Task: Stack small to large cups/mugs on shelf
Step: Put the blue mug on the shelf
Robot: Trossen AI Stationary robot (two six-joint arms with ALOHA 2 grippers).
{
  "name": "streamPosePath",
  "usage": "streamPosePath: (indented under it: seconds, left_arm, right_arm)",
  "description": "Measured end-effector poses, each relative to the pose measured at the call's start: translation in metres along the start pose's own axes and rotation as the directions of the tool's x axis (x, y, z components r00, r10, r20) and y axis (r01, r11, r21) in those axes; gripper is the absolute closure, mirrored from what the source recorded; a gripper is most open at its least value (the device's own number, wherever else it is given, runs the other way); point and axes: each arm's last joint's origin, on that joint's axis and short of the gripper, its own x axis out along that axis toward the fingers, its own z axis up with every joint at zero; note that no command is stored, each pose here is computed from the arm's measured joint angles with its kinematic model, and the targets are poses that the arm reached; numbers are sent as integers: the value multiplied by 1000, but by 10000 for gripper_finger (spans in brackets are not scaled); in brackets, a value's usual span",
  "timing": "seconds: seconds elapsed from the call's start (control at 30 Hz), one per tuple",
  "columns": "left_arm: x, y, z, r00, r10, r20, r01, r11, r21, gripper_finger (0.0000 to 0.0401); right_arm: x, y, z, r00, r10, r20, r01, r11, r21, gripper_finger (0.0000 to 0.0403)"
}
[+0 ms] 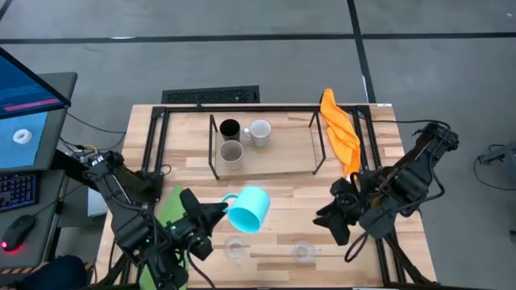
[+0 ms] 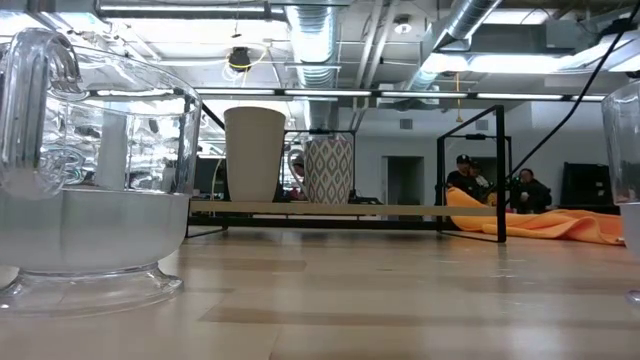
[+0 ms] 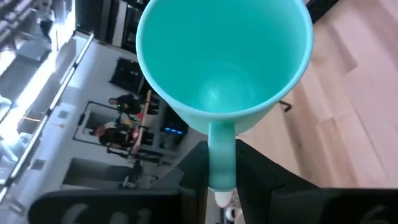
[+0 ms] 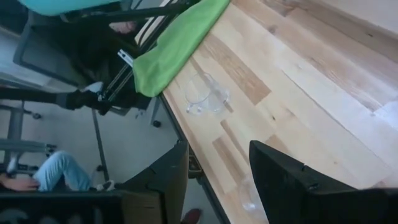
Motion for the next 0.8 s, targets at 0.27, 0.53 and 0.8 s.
streamPosePath:
  seconds: [0.27, 0.53, 0.8]
  left_arm:
    - [-9, 27, 12, 997, -35, 74, 59, 934, -352, 350]
    - [-48, 122, 25, 807, -285, 518, 588, 304, -749, 350]
    - [-87, 174, 34, 327, -232, 916, 922, -135, -363, 350]
  right_arm:
    - [2, 0, 3, 1000, 0, 7, -1, 1000, 31, 212]
    - [5, -3, 10, 1000, -15, 26, 15, 1000, -17, 212]
    - [7, -2, 16, 999, 1, 47, 3, 997, -83, 212]
